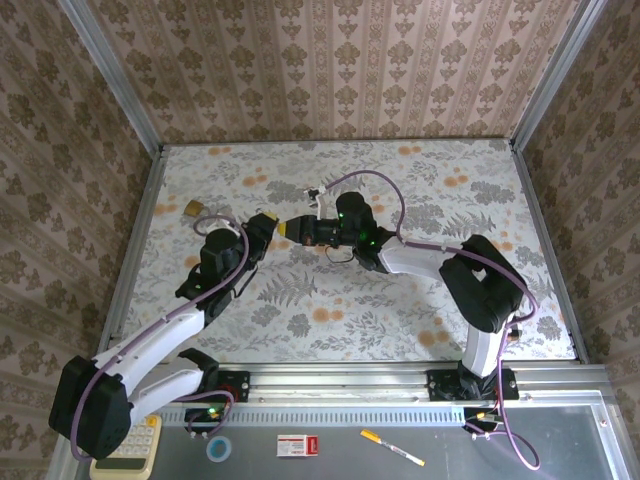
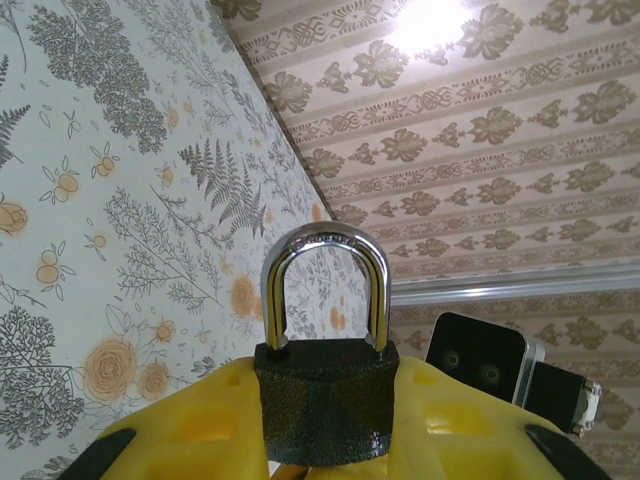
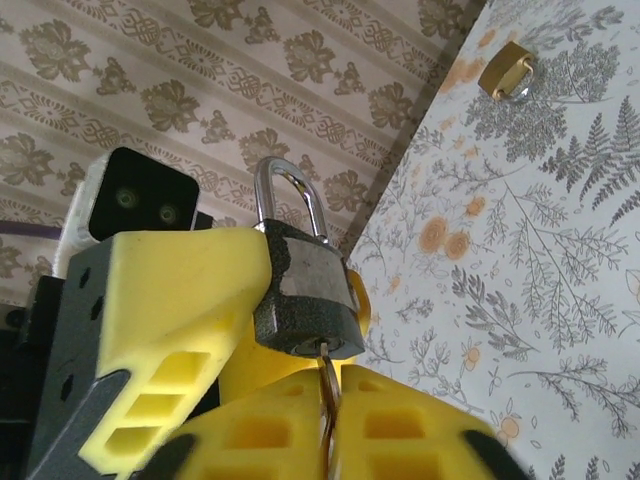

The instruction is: Unlock with the key

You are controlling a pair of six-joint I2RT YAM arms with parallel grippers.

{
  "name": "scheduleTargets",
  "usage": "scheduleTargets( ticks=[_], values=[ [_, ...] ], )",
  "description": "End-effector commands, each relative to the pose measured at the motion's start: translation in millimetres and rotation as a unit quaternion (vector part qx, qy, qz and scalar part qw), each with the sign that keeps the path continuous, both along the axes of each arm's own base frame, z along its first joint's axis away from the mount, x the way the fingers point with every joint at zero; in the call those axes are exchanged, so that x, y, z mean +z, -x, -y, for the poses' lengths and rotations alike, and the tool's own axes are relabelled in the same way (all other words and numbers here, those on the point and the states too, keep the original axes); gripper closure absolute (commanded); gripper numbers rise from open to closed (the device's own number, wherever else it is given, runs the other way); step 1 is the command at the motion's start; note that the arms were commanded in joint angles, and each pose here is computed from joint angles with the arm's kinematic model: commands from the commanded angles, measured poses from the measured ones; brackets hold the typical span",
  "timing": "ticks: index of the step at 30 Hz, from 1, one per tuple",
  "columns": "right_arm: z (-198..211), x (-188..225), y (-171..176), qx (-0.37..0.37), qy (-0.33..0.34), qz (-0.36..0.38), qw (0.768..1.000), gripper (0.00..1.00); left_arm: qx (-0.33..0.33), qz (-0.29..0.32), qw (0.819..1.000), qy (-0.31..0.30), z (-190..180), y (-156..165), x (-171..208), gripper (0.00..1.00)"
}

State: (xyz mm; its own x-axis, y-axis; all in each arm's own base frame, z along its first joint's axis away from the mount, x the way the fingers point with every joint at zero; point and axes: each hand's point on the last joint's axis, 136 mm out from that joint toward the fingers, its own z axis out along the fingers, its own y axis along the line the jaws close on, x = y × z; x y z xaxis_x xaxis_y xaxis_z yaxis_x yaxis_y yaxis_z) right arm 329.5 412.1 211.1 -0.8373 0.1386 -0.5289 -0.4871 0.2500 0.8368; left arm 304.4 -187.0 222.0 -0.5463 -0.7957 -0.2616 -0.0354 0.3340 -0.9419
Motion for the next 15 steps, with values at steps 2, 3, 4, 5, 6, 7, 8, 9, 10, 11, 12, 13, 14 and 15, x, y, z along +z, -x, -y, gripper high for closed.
scheduleTargets(
  ticks=[2,3,4,5,6,7,8,9,10,11,12,13,14,15],
  values=[
    [-9.0,16.0,54.1,0.092,0.022,0.026,0.995,0.68,-0.108,0.053,0.992,-0.031,30.3,19.7,34.8,1.0],
    [-3.3,9.8,53.2,0.082,0.047,0.023,0.995,0.6,-0.119,0.058,0.99,-0.046,31.1,21.8,38.5,1.0],
    [3.1,4.6,53.1,0.073,0.069,0.02,0.995,0.53,-0.129,0.059,0.988,-0.062,31.4,23.7,39.3,1.0],
    [11.1,-1.5,53.8,0.063,0.097,0.02,0.993,0.46,-0.138,0.061,0.985,-0.088,30.3,25.8,40.1,1.0],
    [21.7,-5.6,54.2,0.048,0.126,0.024,0.991,0.4,-0.148,0.061,0.98,-0.115,29.0,28.5,39.4,1.0],
    [31.8,-12.1,53.8,0.034,0.154,0.022,0.987,0.36,-0.156,0.065,0.976,-0.135,28.1,30.3,40.9,1.0],
    [43.8,-13.8,55.1,0.02,0.176,0.027,0.984,0.31,-0.166,0.067,0.971,-0.158,27.2,32.4,41.0,1.0],
    [54.8,-13.4,57.9,0.012,0.193,0.032,0.981,0.28,-0.177,0.069,0.964,-0.184,26.3,34.0,40.8,1.0],
    [66.4,-14.6,60.3,0.001,0.211,0.035,0.977,0.26,-0.187,0.069,0.957,-0.212,25.0,35.7,39.9,1.0],
    [75.1,-11.3,63.8,-0.005,0.22,0.04,0.975,0.26,-0.196,0.071,0.95,-0.232,24.7,37.0,39.3,1.0],
    [85.3,-10.0,65.4,-0.013,0.227,0.042,0.973,0.25,-0.208,0.077,0.942,-0.253,25.4,38.2,39.2,1.0],
    [94.8,1.8,68.9,-0.022,0.222,0.053,0.973,0.23,-0.217,0.078,0.934,-0.273,25.4,38.6,37.3,1.0],
    [104.5,9.5,71.0,-0.03,0.22,0.06,0.973,0.22,-0.226,0.078,0.924,-0.297,25.2,39.3,33.9,1.0],
    [112.9,17.3,72.5,-0.037,0.219,0.067,0.973,0.21,-0.234,0.082,0.916,-0.316,26.1,39.4,31.3,1.0]
  ],
)
